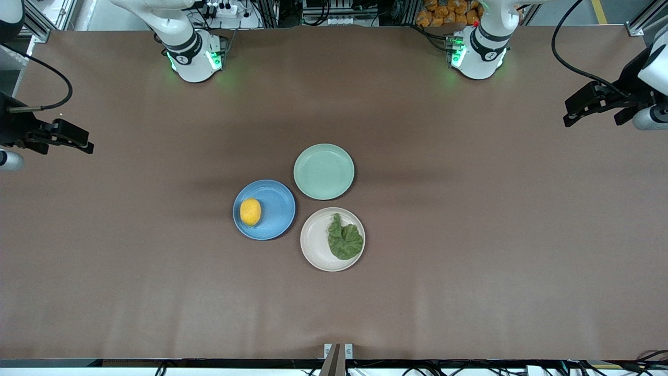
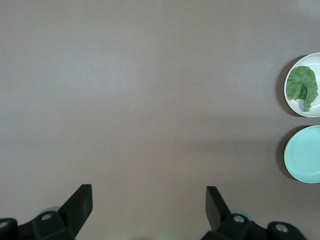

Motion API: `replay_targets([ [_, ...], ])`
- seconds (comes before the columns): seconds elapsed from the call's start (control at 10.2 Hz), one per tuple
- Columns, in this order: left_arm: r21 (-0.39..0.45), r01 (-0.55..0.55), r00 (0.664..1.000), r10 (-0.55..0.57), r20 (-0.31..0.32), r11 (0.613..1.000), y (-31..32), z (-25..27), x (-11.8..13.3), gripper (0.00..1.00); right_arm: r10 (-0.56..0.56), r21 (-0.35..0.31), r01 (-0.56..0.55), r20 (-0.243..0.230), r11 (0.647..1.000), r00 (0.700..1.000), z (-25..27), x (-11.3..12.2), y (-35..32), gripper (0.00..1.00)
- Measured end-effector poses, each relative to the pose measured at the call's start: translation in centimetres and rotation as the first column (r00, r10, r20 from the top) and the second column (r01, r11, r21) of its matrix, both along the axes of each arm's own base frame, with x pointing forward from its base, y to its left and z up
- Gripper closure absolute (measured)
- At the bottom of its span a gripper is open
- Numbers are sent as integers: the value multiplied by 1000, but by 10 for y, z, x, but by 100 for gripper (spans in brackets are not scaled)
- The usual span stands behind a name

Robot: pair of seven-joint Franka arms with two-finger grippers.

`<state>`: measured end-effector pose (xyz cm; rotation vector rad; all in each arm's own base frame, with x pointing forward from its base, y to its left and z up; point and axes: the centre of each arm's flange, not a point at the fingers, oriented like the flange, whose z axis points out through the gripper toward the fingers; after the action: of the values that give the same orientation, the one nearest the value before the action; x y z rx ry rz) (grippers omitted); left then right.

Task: Pick lemon and lettuce from blue and beige plates
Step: 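Reach the right gripper toward the lemon while the left gripper reaches the lettuce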

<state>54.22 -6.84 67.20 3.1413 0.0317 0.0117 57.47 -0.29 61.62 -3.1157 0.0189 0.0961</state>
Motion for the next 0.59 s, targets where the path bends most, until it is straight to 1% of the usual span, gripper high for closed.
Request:
replay_targets([
  [0.39,-4,12,1000,-12,-1,1000,-7,-2,1,0,0,0,0,0,1000,1000,0,0,0,0],
  [0.59,-35,82,996,-81,24,996,-48,-21,15,0,1,0,-1,-2,1000,1000,-1,0,0,0],
])
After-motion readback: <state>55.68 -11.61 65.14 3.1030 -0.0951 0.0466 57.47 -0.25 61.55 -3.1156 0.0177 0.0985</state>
